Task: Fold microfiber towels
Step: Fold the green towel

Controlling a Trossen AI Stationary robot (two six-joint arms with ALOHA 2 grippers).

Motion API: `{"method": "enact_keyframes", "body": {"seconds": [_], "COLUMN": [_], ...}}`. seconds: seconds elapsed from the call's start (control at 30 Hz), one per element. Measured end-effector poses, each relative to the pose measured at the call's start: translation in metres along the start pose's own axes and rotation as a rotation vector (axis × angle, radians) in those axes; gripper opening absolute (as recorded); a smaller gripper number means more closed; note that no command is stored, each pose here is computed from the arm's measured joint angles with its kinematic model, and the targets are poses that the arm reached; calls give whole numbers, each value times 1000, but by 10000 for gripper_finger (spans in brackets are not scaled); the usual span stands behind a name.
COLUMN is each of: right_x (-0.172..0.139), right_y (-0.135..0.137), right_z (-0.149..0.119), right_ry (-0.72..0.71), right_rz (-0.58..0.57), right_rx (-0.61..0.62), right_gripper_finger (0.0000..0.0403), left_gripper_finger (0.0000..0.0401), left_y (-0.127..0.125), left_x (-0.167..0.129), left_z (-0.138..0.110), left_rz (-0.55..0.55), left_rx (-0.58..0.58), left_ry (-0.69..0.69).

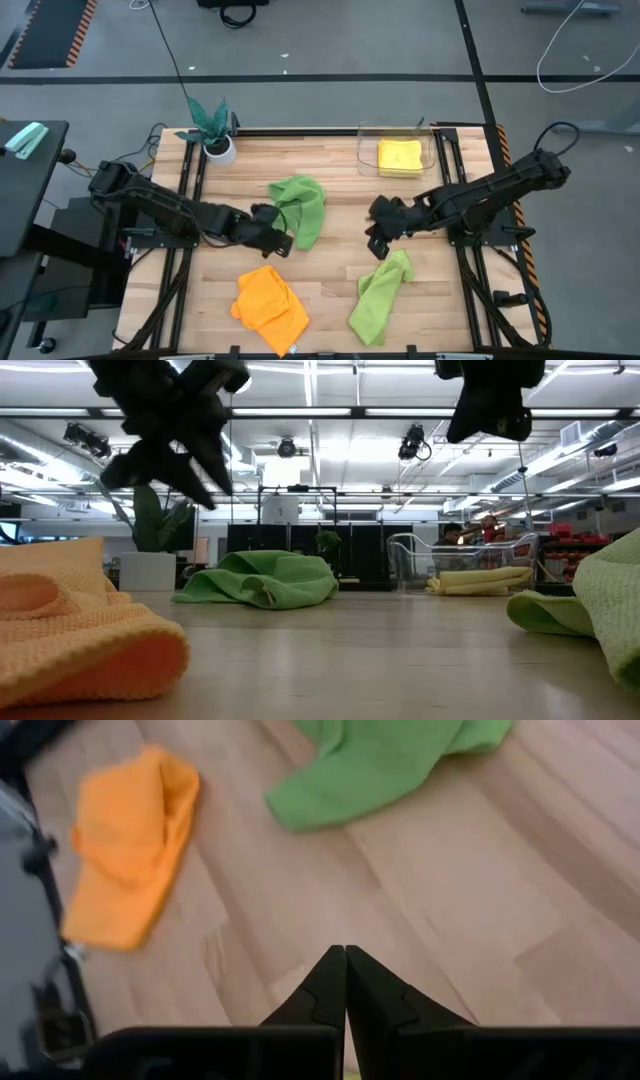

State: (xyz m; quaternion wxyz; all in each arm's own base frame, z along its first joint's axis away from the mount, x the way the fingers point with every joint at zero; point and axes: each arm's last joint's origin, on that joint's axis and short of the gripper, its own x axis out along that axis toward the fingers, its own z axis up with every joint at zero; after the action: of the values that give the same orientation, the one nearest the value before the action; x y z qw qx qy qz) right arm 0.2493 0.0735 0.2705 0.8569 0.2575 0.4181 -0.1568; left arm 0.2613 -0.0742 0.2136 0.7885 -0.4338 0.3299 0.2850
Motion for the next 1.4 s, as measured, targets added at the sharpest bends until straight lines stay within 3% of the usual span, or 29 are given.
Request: {"method": "enact_keyframes", "body": {"seconds": [0.13, 0.4, 0.67, 1.1, 1.4], "right_x": [13, 21, 7, 4, 4], "right_y": [6, 8, 10, 13, 14], "right_z": [-7, -10, -5, -5, -5], "right_ry": [41, 81, 30, 10, 3], "right_rz": [-24, -6, 54, 86, 95], "right_rx": [-87, -188, -174, -171, -170], "right_gripper_finger": [19, 44, 66, 68, 68], "left_gripper_finger": [130, 150, 174, 199, 181], "left_y": [-3, 7, 12, 11, 9], "left_x": [6, 32, 61, 89, 97], "left_z": [-3, -18, -19, -12, -10], "left_rz": [-130, -4, 44, -7, -42], "left_rx": [-78, -189, -281, -341, -358], "left_ry": [-27, 109, 102, 118, 101]}}
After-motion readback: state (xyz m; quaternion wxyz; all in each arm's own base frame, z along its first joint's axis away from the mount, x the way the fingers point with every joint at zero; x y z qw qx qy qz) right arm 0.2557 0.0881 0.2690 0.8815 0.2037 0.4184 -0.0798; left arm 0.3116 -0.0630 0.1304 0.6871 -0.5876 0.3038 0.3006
